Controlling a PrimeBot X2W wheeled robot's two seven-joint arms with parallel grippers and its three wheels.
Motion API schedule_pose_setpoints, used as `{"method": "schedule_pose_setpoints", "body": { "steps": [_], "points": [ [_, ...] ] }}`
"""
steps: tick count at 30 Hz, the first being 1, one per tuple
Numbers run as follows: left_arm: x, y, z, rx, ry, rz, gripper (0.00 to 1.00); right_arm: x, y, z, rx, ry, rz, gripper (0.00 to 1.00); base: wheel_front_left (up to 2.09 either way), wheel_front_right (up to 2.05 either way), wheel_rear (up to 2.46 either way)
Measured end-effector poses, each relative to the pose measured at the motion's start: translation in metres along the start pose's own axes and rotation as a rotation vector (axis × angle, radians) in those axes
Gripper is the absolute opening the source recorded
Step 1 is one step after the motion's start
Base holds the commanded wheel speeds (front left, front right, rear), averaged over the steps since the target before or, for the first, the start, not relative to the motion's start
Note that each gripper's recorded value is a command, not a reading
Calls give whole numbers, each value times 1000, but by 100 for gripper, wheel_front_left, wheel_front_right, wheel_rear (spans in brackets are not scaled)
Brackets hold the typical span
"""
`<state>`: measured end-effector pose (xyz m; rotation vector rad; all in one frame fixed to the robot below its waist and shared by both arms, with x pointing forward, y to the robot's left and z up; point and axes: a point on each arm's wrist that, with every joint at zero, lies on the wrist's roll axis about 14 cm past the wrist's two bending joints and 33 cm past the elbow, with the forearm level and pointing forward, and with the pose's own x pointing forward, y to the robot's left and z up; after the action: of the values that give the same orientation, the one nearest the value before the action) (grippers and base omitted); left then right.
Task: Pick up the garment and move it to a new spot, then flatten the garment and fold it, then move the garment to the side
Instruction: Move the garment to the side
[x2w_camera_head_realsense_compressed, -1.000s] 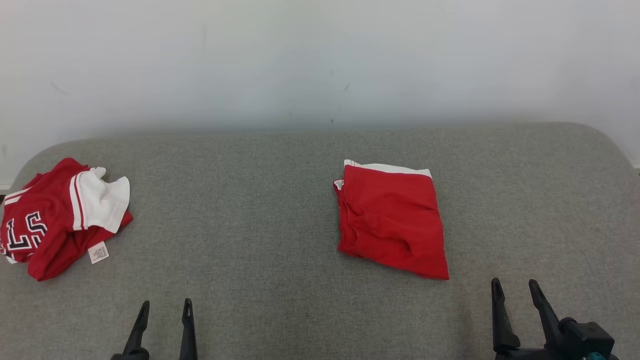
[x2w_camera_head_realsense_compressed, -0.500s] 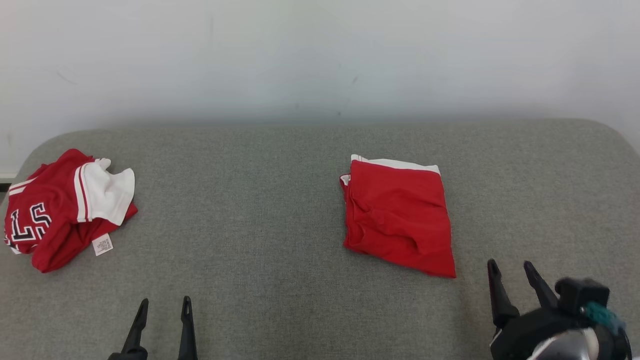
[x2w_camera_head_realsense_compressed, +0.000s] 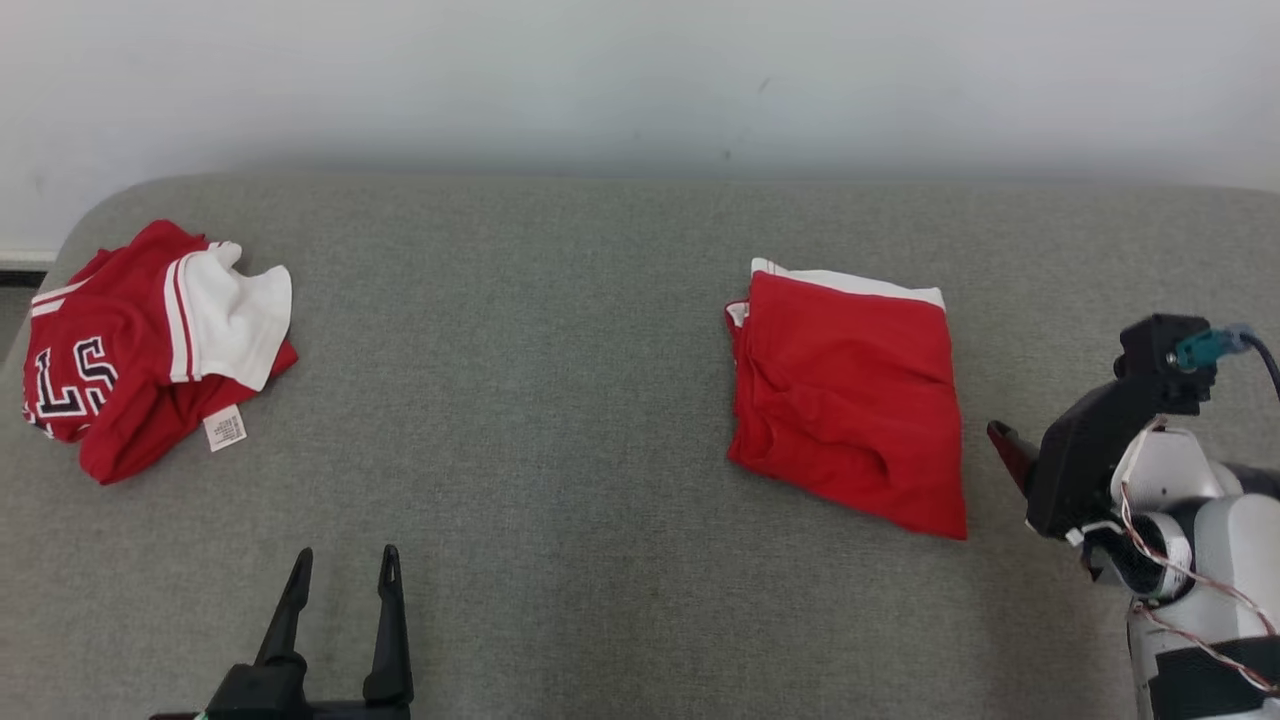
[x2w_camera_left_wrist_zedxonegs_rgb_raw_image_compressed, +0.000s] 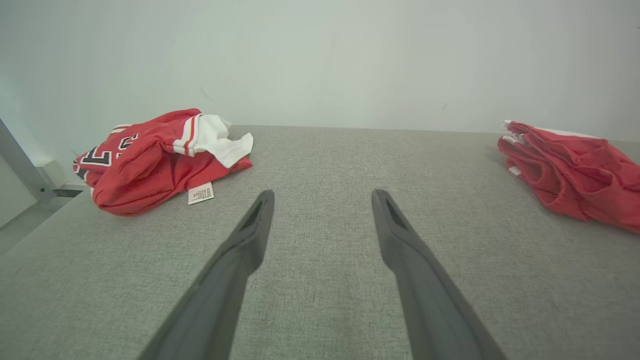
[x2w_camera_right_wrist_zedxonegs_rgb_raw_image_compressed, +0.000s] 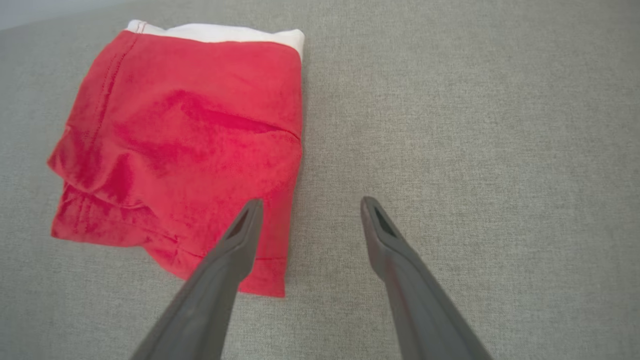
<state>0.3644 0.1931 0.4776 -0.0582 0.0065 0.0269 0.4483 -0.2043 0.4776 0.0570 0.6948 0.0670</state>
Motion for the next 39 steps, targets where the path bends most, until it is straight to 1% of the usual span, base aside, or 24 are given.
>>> {"method": "schedule_pose_setpoints", "body": {
  "steps": [3,6,10,13,18,22,23,24,25,29,33,39],
  "points": [
    [2,3,0,-2,2,13,100,13,5,4,-9,75,1,100,0,0,0],
    [2,8,-3,-7,11,31,100,28,10,7,-11,114,3,100,0,0,0],
    [0,14,-8,-7,28,55,100,47,8,4,-15,169,-25,100,0,0,0],
    [-2,17,-11,-9,39,69,100,61,14,4,-12,182,-28,100,0,0,0],
    [-3,24,-15,-10,52,93,100,80,27,-16,-13,268,-15,100,0,0,0],
    [-1,25,-18,-11,62,99,100,91,29,-22,-15,298,-22,100,0,0,0],
    [0,25,-19,-11,63,98,100,93,30,-22,-15,301,-19,98,0,0,0],
    [2,25,-19,-10,64,97,100,94,31,-22,-23,304,-20,31,0,0,0],
    [3,23,-19,-10,63,93,100,95,31,-21,-34,297,-22,0,0,0,0],
    [11,16,-19,-13,59,70,100,96,31,-18,-55,281,-20,0,0,0,0],
    [23,7,-17,-8,45,39,100,92,22,-14,-79,253,-26,0,0,0,0],
    [50,-14,-8,1,-1,-40,100,80,-16,-11,-179,228,-90,0,0,0,0]
  ]
}}
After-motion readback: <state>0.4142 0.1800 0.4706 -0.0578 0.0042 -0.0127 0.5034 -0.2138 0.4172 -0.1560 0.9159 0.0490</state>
